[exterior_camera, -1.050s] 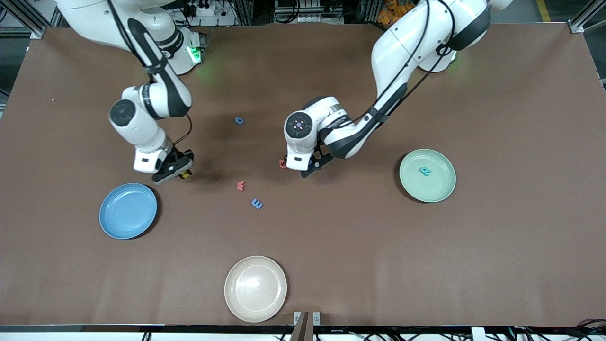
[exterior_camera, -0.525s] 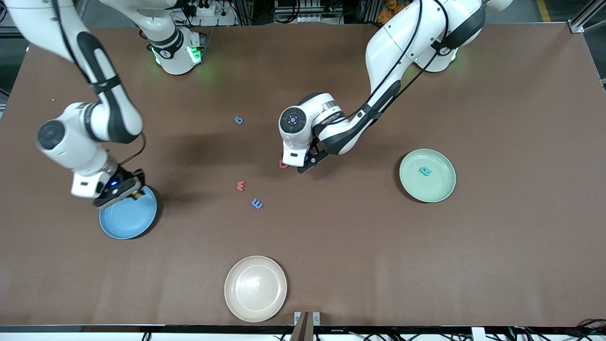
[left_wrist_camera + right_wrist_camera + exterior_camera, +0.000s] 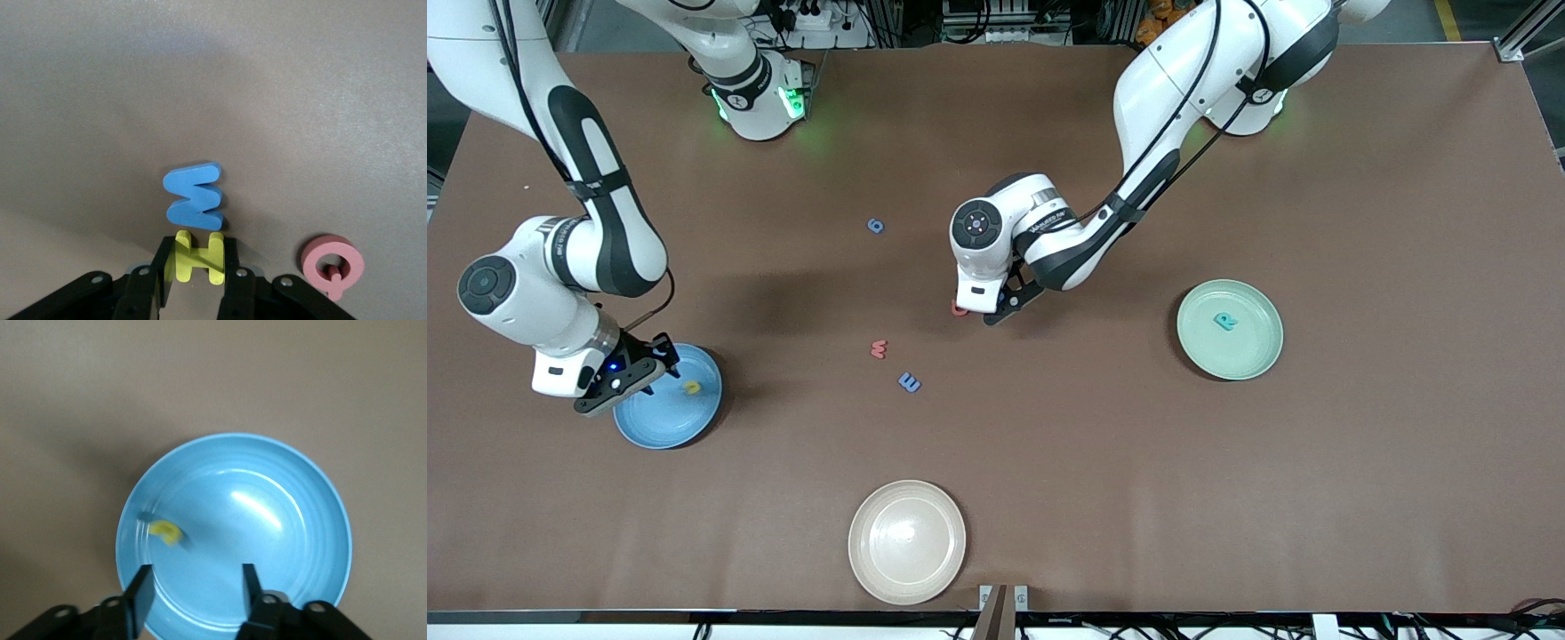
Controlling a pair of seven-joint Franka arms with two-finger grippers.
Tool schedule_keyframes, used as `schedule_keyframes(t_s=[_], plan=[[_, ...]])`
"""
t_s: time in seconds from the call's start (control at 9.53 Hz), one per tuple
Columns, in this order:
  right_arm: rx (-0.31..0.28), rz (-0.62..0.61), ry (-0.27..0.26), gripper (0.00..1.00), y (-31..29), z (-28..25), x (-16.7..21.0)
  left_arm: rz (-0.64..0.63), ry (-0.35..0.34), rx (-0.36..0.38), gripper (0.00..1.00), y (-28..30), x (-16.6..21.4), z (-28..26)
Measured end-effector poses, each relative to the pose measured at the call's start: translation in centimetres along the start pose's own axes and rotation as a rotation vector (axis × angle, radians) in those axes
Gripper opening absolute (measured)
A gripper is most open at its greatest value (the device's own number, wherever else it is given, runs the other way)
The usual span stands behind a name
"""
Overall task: Sort upper and lower case letters into plates
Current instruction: 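Carry the H to the green plate while the right gripper reaches the w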
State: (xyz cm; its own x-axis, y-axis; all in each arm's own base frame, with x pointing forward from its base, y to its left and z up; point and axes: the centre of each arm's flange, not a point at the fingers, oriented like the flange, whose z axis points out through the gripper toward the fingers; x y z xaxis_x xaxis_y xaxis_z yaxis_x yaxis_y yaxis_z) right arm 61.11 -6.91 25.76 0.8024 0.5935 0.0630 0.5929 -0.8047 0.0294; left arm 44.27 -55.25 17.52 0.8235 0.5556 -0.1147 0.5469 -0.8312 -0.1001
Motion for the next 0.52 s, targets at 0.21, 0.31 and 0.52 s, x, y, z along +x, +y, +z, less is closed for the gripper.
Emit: schedule_keyframes(t_s=[0.21, 0.31, 0.52], plan=[[0.013, -0.001, -0.012, 0.98, 0.1, -0.2, 0.1, -0.005, 0.001, -0.002, 0.33, 0.0, 0.4, -0.2], [0.013, -0.005, -0.01, 1.0, 0.0, -0.4, 0.4, -0.033, -0.009, 0.005, 0.33, -0.1, 1.6, -0.8], [0.014, 0.001, -0.007, 1.0, -0.2, -0.2, 0.9, -0.053, -0.047, 0.035, 0.33, -1.4, 6.3, -3.7]])
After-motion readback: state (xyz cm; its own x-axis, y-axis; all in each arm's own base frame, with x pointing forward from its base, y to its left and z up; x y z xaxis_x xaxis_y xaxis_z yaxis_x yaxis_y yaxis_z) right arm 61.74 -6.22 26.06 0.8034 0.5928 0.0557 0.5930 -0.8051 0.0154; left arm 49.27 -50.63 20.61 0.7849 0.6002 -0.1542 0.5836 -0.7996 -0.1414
